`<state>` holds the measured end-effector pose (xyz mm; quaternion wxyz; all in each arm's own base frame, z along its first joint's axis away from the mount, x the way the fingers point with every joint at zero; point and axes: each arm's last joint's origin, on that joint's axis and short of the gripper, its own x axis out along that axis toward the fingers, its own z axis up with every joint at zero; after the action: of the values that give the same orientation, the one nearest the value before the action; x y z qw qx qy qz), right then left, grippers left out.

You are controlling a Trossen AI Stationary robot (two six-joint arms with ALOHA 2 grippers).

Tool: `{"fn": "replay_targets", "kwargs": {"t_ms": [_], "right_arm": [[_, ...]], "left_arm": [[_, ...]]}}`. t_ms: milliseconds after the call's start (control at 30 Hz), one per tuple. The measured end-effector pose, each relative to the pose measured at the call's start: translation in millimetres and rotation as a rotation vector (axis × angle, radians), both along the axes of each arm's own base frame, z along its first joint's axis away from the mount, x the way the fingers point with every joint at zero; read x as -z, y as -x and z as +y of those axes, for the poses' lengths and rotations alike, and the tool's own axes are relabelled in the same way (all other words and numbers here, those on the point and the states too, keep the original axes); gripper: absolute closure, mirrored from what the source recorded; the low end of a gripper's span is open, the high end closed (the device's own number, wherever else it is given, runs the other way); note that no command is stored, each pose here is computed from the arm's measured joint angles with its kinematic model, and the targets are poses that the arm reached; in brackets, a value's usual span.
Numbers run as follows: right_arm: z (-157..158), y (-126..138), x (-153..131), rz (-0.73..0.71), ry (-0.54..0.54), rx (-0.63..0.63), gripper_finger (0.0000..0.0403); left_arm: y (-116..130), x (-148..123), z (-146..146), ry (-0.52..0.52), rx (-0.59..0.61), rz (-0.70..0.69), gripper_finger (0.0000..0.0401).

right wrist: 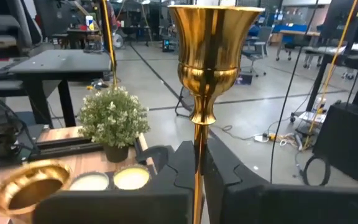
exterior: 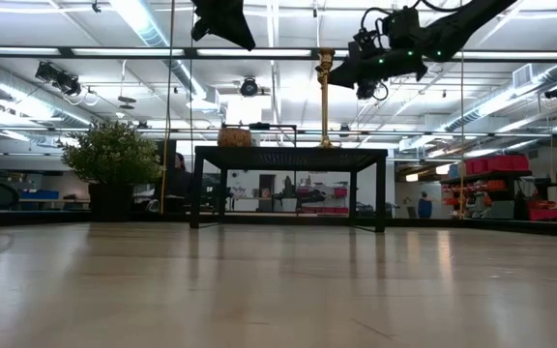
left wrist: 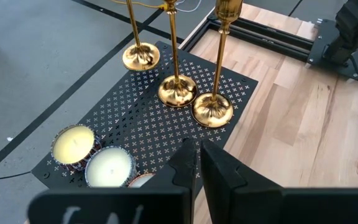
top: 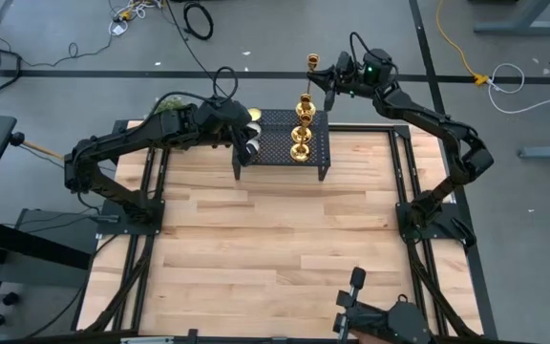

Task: Pick & Place candle stick holders
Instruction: Put the gold candle holder on the shelf aligned with the other gold candle holders

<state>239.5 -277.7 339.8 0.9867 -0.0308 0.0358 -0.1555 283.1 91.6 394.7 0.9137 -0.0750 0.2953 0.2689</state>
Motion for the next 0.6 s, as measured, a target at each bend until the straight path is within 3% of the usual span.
{"fn": "replay_targets", "kwargs": {"t_ms": [600], "right_arm": [[-4,-6,14,0.031,-0.005,-0.088,0.0396]], "left_arm": [[0,0,0,0.001,-0.001,0.000,0.0373]]}}
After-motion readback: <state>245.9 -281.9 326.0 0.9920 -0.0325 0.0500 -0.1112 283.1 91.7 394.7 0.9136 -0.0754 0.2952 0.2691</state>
